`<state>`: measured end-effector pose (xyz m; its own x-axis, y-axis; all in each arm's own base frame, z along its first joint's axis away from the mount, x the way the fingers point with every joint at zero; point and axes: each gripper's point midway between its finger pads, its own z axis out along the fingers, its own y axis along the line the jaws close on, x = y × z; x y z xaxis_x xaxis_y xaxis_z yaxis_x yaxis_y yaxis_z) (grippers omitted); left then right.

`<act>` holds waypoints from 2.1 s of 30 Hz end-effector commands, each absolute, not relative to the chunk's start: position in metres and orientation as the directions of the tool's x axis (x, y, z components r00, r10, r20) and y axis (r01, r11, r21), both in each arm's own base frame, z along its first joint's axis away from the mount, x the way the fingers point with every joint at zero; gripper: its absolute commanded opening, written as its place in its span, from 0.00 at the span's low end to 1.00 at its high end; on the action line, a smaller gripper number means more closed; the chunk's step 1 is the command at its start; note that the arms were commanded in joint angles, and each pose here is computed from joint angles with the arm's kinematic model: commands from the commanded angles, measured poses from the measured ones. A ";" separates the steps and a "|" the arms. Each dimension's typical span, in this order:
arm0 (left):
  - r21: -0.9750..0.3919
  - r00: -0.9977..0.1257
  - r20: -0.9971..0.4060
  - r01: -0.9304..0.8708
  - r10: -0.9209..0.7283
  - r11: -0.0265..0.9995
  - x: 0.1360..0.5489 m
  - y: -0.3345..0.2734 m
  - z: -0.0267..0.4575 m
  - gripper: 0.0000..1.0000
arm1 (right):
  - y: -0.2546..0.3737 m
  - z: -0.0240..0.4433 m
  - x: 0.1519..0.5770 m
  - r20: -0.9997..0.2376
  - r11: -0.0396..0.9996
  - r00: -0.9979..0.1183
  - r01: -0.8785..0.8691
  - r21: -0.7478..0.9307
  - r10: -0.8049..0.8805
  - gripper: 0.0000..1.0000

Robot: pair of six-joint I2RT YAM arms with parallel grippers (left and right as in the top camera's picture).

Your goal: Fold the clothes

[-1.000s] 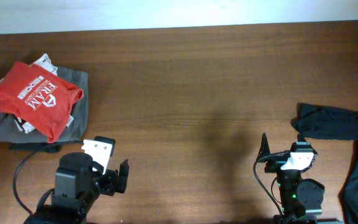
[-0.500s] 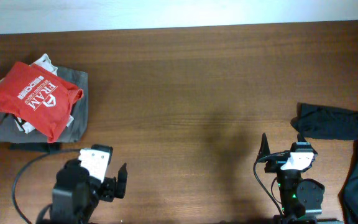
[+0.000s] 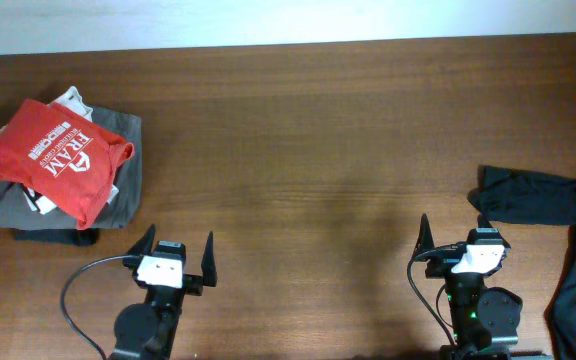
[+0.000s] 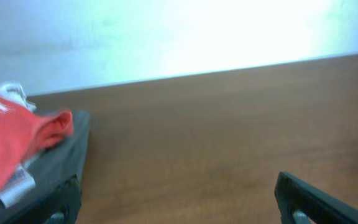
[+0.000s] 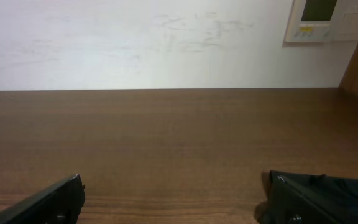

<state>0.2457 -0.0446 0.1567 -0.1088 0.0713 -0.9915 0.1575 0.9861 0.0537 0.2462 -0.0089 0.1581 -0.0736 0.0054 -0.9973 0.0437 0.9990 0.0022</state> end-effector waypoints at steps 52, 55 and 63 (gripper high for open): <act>0.196 -0.053 -0.977 0.129 0.204 0.972 0.244 -0.030 0.157 0.99 | -0.010 0.155 0.246 -0.997 0.999 -0.080 0.047 0.006 0.010 0.99; 0.196 -0.053 -0.977 0.128 0.204 0.972 0.244 -0.030 0.157 0.99 | -0.010 0.155 0.246 -0.997 0.999 -0.080 0.047 0.006 0.010 0.99; 0.196 -0.053 -0.977 0.128 0.204 0.972 0.244 -0.030 0.157 0.99 | -0.010 0.155 0.246 -0.997 0.999 -0.080 0.047 0.006 0.010 0.99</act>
